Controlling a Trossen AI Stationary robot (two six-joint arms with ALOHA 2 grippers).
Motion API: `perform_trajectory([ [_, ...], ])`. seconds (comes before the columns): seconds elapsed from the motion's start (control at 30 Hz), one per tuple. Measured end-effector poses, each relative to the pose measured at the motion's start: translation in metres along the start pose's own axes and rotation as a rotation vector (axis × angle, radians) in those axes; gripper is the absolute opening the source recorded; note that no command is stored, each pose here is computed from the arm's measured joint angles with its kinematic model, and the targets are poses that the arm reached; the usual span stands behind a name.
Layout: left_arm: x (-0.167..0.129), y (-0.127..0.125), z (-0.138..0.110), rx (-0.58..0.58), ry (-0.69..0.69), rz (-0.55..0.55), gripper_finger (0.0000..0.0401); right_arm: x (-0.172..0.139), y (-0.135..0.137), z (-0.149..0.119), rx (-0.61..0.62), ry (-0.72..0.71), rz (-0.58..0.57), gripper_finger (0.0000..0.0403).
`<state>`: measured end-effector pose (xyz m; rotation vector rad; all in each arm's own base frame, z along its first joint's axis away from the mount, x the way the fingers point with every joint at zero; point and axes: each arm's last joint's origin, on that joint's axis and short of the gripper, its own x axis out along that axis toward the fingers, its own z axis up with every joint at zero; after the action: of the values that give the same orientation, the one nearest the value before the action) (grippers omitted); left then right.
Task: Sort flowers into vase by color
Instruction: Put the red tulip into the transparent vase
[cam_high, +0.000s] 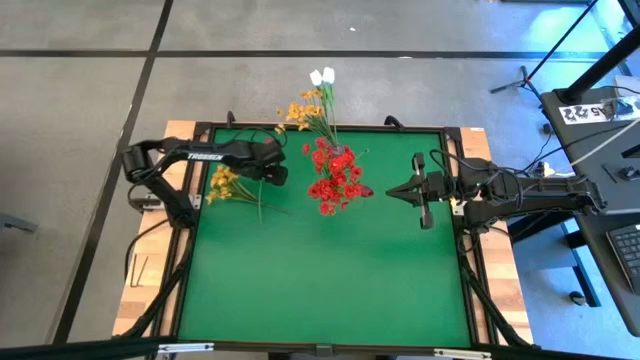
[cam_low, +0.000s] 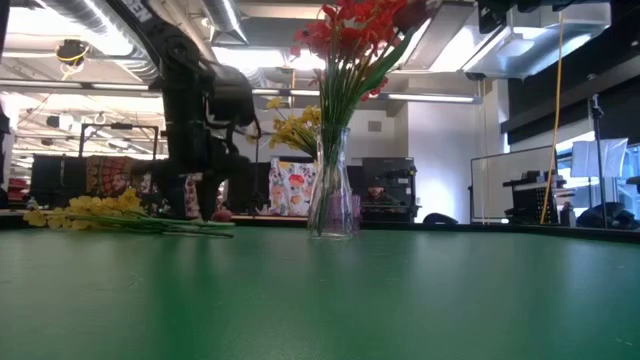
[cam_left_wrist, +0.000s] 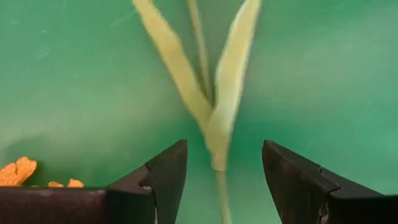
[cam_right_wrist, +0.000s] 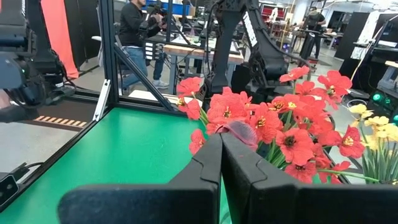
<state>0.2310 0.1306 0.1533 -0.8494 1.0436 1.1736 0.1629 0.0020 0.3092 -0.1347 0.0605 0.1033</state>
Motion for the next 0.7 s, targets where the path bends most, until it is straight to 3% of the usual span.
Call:
perform_trajectory([
  [0.33, 0.018, 0.0, 0.003, -0.015, 0.028, 0.033, 0.018, 0.0, 0.0, 0.0, 0.0, 0.002, 0.0, 0.001],
  [0.5, 0.019, -0.002, 0.005, -0.031, 0.015, 0.012, 0.0121, 0.0, 0.0, 0.0, 0.0, 0.001, -0.001, 0.001],
  [0.7, 0.019, -0.005, 0.008, -0.06, -0.009, -0.03, 0.0021, 0.0, 0.0, 0.0, 0.001, 0.002, -0.008, 0.001],
])
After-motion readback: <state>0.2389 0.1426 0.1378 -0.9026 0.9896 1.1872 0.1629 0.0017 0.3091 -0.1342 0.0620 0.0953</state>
